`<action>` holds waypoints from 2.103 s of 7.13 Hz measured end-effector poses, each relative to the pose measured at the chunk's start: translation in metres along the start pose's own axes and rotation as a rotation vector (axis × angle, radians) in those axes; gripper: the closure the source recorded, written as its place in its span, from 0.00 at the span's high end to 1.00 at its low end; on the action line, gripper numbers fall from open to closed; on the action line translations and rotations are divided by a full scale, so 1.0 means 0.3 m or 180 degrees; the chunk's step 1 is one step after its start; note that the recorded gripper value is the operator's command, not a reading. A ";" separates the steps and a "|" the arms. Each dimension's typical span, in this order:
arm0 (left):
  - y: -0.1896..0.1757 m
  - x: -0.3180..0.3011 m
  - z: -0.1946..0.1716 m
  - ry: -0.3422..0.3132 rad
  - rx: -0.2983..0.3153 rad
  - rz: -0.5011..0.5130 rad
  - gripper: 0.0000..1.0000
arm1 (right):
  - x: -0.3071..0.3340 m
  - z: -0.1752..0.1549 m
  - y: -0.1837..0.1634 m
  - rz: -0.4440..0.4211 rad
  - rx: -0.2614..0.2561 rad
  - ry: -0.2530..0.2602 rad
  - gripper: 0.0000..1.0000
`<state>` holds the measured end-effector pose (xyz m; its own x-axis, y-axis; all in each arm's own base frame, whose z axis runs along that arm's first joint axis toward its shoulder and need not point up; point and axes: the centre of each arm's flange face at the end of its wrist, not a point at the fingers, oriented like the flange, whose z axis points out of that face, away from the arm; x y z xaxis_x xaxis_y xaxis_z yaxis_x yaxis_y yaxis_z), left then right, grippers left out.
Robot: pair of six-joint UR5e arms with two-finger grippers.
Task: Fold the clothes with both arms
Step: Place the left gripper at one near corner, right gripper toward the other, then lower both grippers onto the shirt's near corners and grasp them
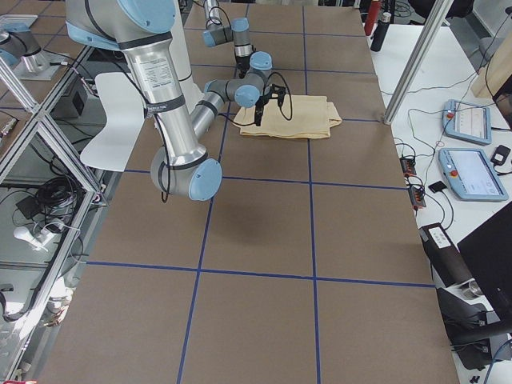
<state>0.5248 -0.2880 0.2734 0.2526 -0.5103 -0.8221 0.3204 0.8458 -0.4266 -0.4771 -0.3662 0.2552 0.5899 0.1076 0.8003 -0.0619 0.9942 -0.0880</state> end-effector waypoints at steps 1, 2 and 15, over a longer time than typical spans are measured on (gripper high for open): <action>0.001 0.002 -0.004 -0.0007 -0.0003 -0.0001 0.00 | -0.027 0.047 0.069 0.0078 0.0004 0.0036 1.00; 0.001 0.002 -0.004 -0.0011 -0.0002 -0.0002 0.00 | -0.059 0.095 0.149 0.0243 0.0026 0.0071 1.00; 0.003 -0.004 0.002 -0.0028 -0.0004 -0.0014 0.00 | -0.195 0.322 0.288 0.1790 0.0467 0.0211 0.99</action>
<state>0.5254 -0.2868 0.2741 0.2593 -0.5154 -0.8168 0.3204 0.8437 -0.4307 -0.5946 -0.2862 0.2581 0.4828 0.6233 0.6152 -0.4882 0.7747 -0.4018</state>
